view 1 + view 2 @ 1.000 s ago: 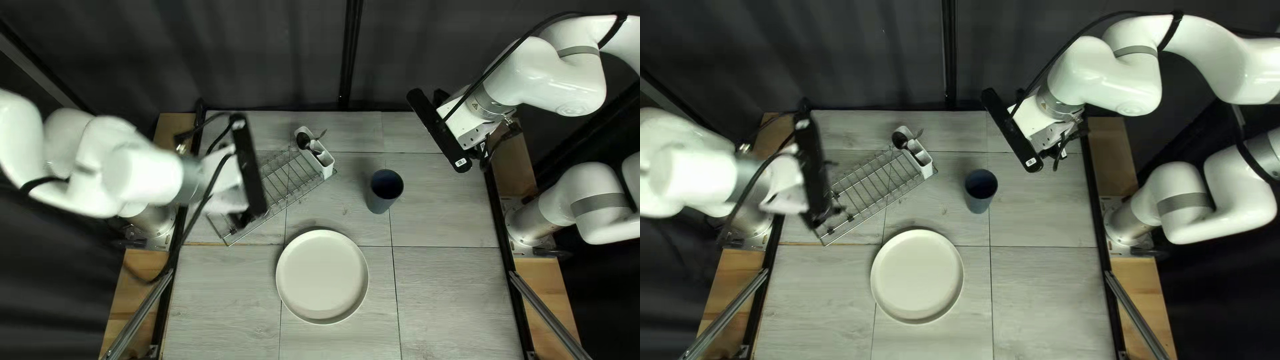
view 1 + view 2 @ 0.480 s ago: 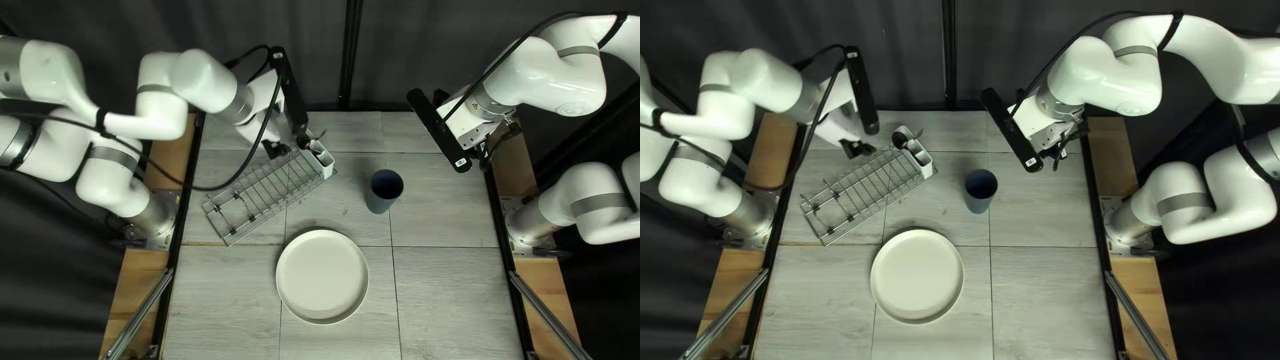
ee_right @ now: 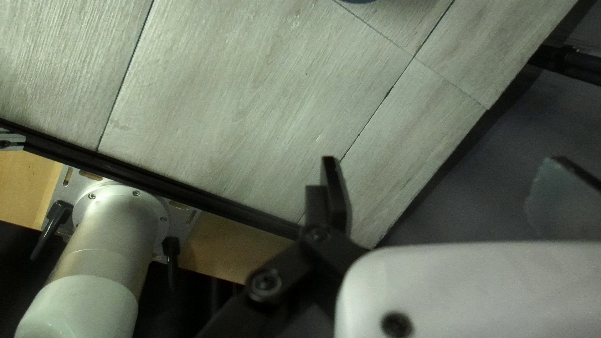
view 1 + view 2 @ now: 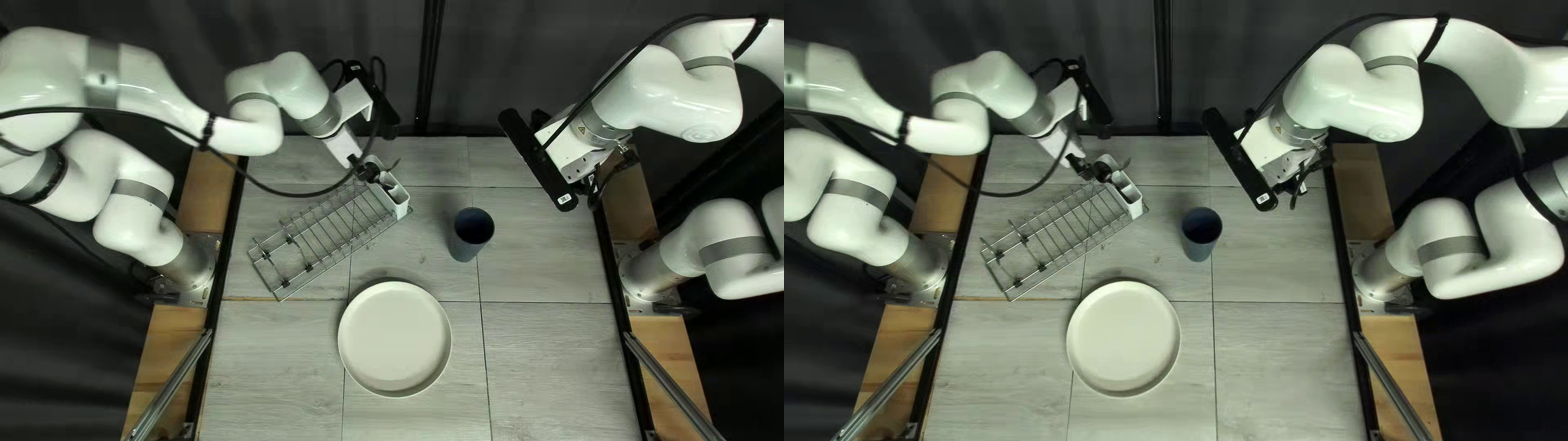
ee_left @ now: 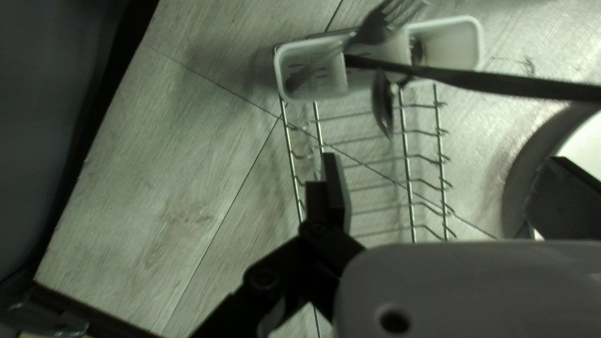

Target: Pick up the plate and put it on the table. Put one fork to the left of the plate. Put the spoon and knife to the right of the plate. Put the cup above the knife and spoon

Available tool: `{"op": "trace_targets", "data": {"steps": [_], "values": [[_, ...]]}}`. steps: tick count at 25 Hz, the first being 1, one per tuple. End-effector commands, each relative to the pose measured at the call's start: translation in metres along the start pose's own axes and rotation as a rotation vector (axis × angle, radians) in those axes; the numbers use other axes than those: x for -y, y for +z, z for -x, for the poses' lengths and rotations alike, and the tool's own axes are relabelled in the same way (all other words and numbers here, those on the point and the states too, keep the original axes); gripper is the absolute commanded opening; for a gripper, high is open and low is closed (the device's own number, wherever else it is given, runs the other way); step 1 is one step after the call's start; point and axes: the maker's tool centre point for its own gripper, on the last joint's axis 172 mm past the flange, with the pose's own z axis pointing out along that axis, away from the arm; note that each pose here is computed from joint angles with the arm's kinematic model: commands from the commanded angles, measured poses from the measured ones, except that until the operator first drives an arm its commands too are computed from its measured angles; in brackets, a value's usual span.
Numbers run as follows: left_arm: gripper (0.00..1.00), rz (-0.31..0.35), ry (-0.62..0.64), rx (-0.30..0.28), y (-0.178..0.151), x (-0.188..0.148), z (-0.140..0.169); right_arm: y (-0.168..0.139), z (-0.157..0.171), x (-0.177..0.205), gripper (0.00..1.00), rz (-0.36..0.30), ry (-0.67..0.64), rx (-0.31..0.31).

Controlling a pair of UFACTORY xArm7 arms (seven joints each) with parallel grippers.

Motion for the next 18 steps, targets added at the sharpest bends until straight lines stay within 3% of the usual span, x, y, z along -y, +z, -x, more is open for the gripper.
{"op": "trace_targets", "data": {"steps": [1,9,10,11,12,13,18], "values": [[1.00,0.020,-0.007,0.013,0.019,-0.006,0.001,0.000,0.000,0.000,1.00,0.000,0.000,0.000],[1.00,0.057,0.006,0.021,0.046,-0.015,-0.004,0.000,0.000,0.000,1.00,0.000,0.000,0.000],[0.92,0.059,0.007,0.021,0.046,-0.015,-0.004,0.000,0.000,0.000,1.00,0.000,0.000,0.000],[0.46,0.064,0.010,0.020,0.047,-0.016,-0.004,0.000,0.000,0.000,1.00,0.000,0.000,0.000],[0.12,0.066,0.012,0.020,0.047,-0.017,-0.004,0.000,0.000,0.000,1.00,0.000,0.000,0.000],[0.00,0.069,0.014,0.019,0.046,-0.017,-0.003,0.000,0.000,0.000,1.00,0.000,0.000,0.000],[0.00,0.075,0.002,0.002,0.033,-0.019,-0.006,0.000,0.000,0.000,1.00,0.000,0.000,0.000]]}}
